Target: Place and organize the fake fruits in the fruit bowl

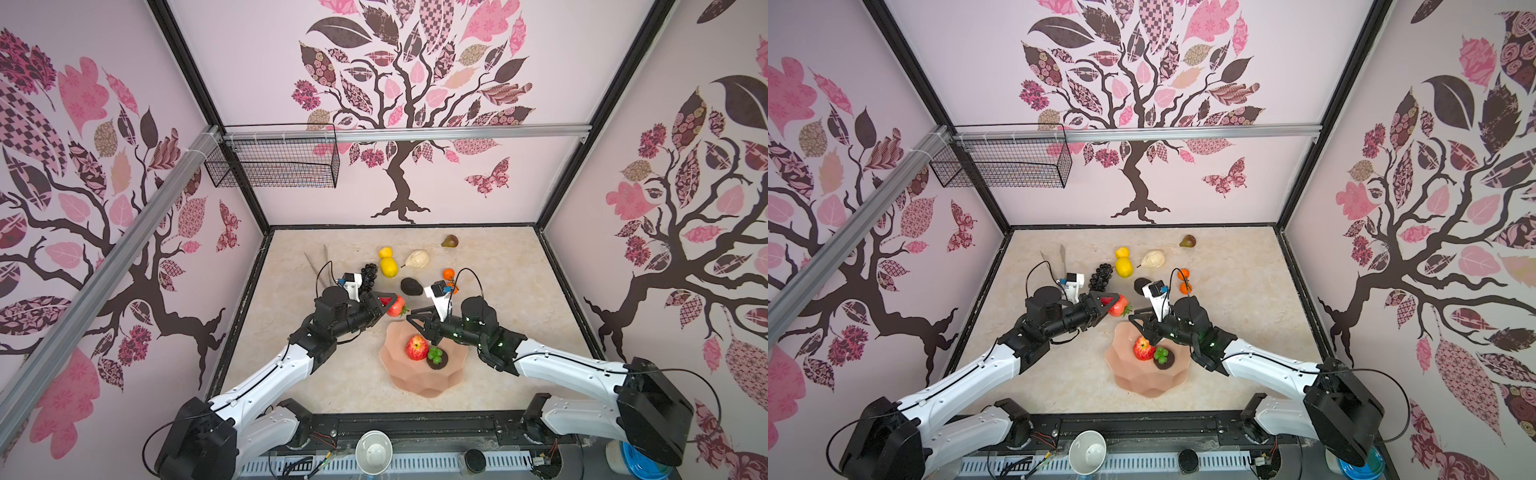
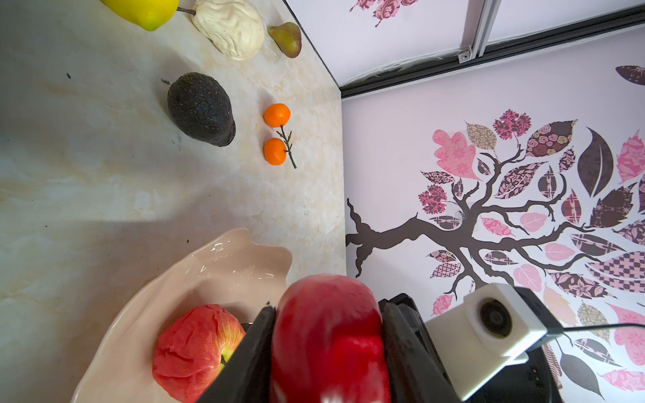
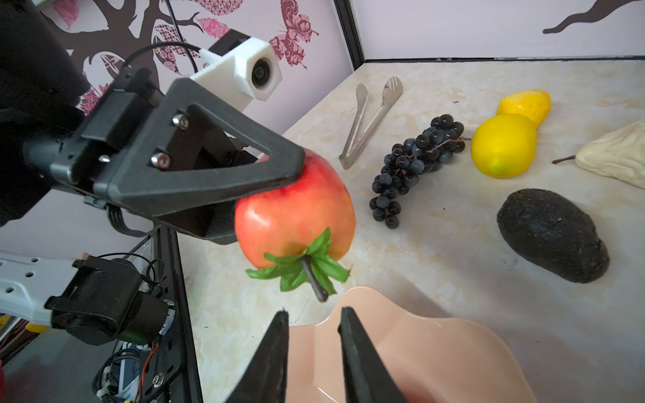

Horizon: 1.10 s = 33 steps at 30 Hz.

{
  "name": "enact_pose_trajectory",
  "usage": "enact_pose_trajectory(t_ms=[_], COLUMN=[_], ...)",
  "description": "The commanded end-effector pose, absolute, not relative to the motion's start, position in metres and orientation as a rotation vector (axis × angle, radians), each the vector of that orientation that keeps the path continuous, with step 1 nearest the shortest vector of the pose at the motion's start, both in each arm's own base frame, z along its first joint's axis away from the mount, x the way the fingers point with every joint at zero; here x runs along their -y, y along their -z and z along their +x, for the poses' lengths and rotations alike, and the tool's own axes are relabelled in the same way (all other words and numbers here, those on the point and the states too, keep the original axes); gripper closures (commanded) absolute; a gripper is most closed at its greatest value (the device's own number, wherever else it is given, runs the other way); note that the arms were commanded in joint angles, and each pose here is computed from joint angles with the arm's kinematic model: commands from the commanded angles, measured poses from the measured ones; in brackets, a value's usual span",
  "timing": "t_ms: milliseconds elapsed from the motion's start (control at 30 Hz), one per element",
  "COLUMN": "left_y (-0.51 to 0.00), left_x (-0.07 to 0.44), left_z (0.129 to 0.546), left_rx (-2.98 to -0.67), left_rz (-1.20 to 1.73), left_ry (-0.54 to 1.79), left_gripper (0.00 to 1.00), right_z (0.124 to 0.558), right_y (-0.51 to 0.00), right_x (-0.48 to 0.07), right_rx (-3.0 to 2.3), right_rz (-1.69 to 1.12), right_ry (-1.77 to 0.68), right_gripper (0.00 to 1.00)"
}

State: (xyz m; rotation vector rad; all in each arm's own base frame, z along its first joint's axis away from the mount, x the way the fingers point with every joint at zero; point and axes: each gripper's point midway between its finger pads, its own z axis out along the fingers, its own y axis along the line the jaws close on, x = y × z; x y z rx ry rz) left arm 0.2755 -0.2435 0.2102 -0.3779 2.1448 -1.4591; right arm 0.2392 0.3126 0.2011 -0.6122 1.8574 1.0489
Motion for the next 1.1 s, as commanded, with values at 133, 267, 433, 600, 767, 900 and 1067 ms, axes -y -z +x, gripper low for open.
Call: enact_pose_trajectory(t_ms=[133,267,433,600,767,900,1067], left_y=[-0.209,-0.211,-0.209,-0.211,-0.207,-0.203,-0.197], left_x=[0.251,0.252,0.255,0.257,0.257,0.256,0.255], left_z=[0.273,0.271,0.27,0.27,0.27,0.271,0.271], left_rx=[-2.157,-2.158,-2.166,-2.165,-2.178,-2.186,-2.197], left_rz=[-0.321,-0.307,-0.302,-0.292,-0.291,-0.301,-0.306], left_ry=[1.478,1.48,1.488,1.488,1.476,1.465,1.448], left_gripper=[0.61,0.61,0.61,0.61,0.61,0.61,0.6], right_z=[0.245,0.249,0.248,0.247,0.245,0.244,0.243], right_y=[-0.215,-0.21,-0.211,-0.211,-0.213,-0.213,-0.214], right_x=[-0.323,-0.324,-0.328,-0.329,-0.329,-0.328,-0.327], right_rx=[-1.82,-1.839,-1.836,-1.832,-1.827,-1.826,-1.826], right_rz=[-0.63,-0.634,-0.648,-0.645,-0.656,-0.655,-0.66], right_ry=[-1.047,-1.0,-1.001,-0.996,-1.001,-0.998,-0.996], right_gripper=[0.73,0.7,0.71,0.69,0.78,0.88,0.95])
